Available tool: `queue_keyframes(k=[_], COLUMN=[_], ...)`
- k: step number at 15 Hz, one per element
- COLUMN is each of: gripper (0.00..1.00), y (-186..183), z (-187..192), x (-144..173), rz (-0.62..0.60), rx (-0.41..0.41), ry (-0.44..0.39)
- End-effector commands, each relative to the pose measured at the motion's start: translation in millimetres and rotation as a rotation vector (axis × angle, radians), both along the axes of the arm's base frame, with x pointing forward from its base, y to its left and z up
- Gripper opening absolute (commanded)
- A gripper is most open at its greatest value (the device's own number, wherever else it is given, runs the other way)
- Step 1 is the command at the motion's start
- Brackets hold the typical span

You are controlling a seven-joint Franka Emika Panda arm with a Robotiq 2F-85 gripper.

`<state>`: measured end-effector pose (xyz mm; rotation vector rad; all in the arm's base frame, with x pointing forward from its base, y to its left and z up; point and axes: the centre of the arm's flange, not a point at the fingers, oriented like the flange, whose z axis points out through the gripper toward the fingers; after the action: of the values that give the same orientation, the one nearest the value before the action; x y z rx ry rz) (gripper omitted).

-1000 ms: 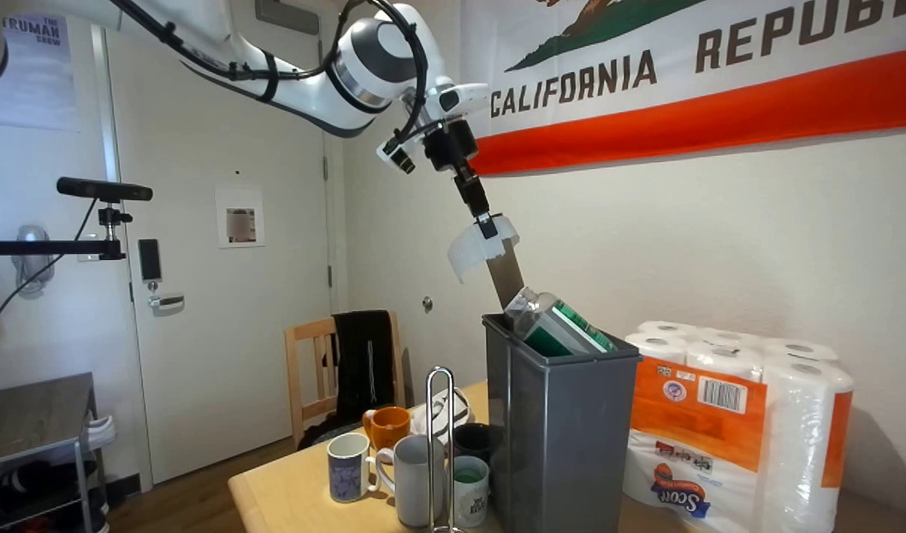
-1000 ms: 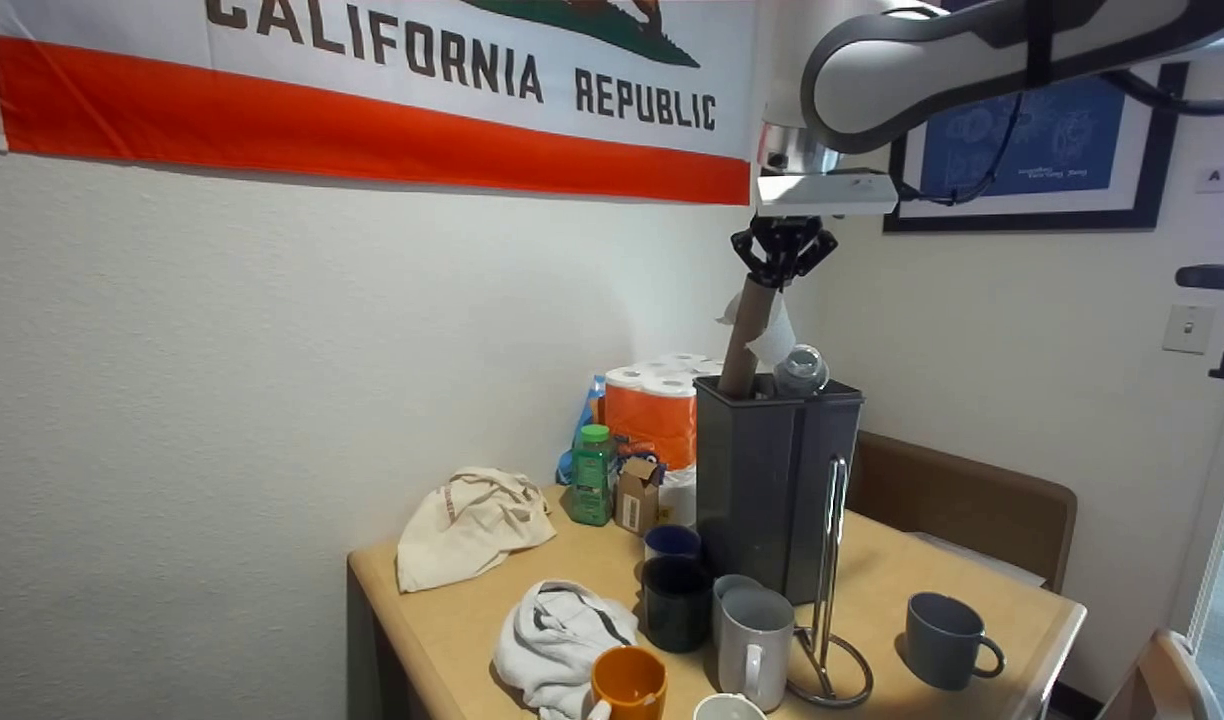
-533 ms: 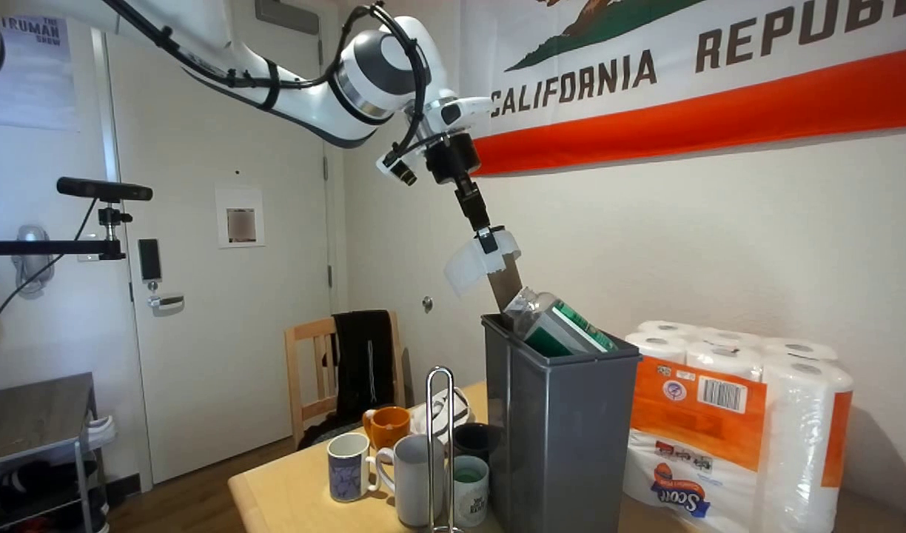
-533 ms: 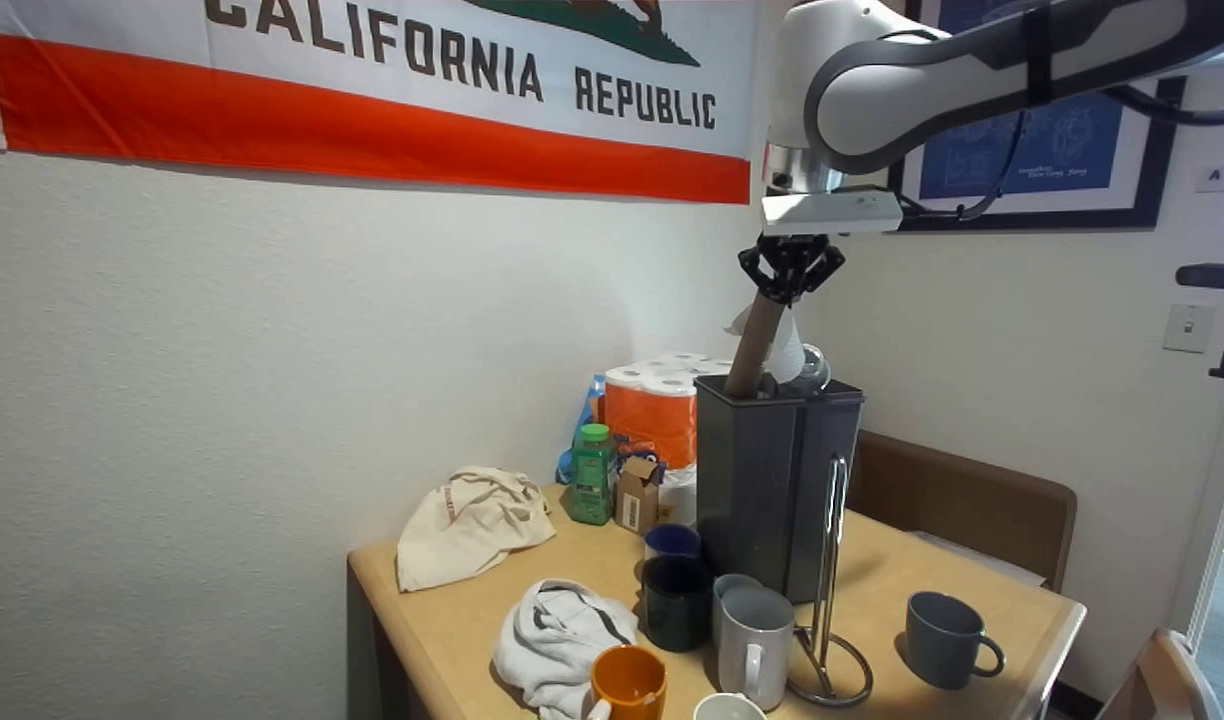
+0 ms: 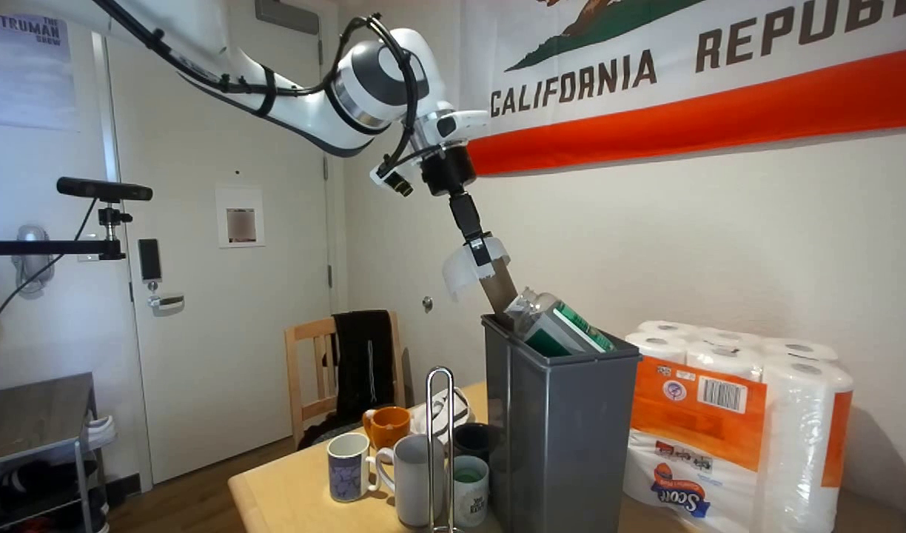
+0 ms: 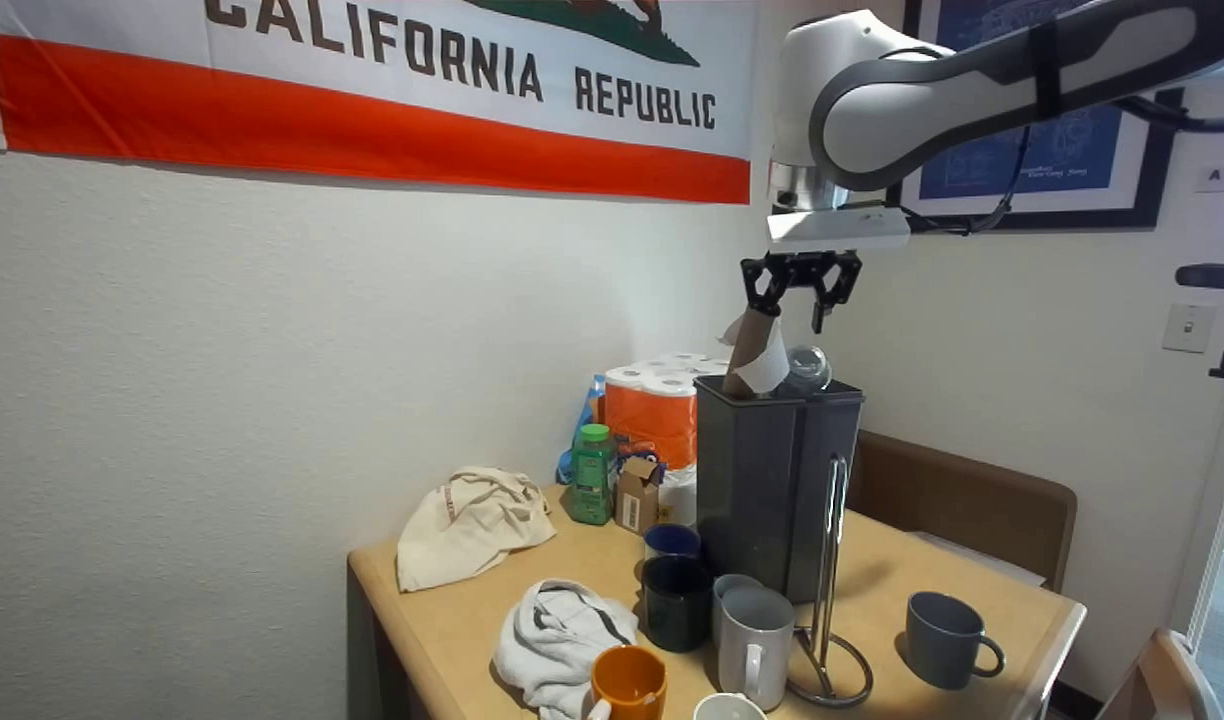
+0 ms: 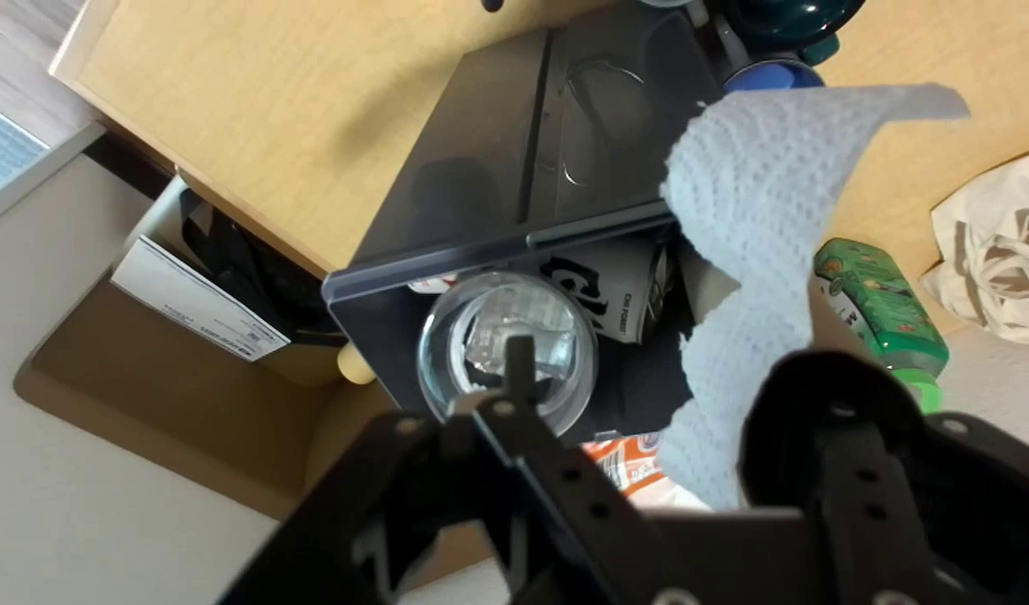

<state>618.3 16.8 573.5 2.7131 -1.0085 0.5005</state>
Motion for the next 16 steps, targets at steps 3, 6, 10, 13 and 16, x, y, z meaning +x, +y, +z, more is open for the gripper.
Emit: queue_keyframes(k=[3, 6, 10, 13, 16], gripper=[1.0, 1.0, 1.0, 1.0, 1.0], y=[-1, -2, -1, 1, 9], z=[12, 27, 50, 72, 100], x=[-18, -20, -26, -29, -32], rz=[-0.023, -0.022, -0.018, -0.009, 0.012], rx=[-0.013, -0.02, -0.021, -0.013, -0.002], ry=[-0.02, -0.032, -0.055, -0.085, -0.109])
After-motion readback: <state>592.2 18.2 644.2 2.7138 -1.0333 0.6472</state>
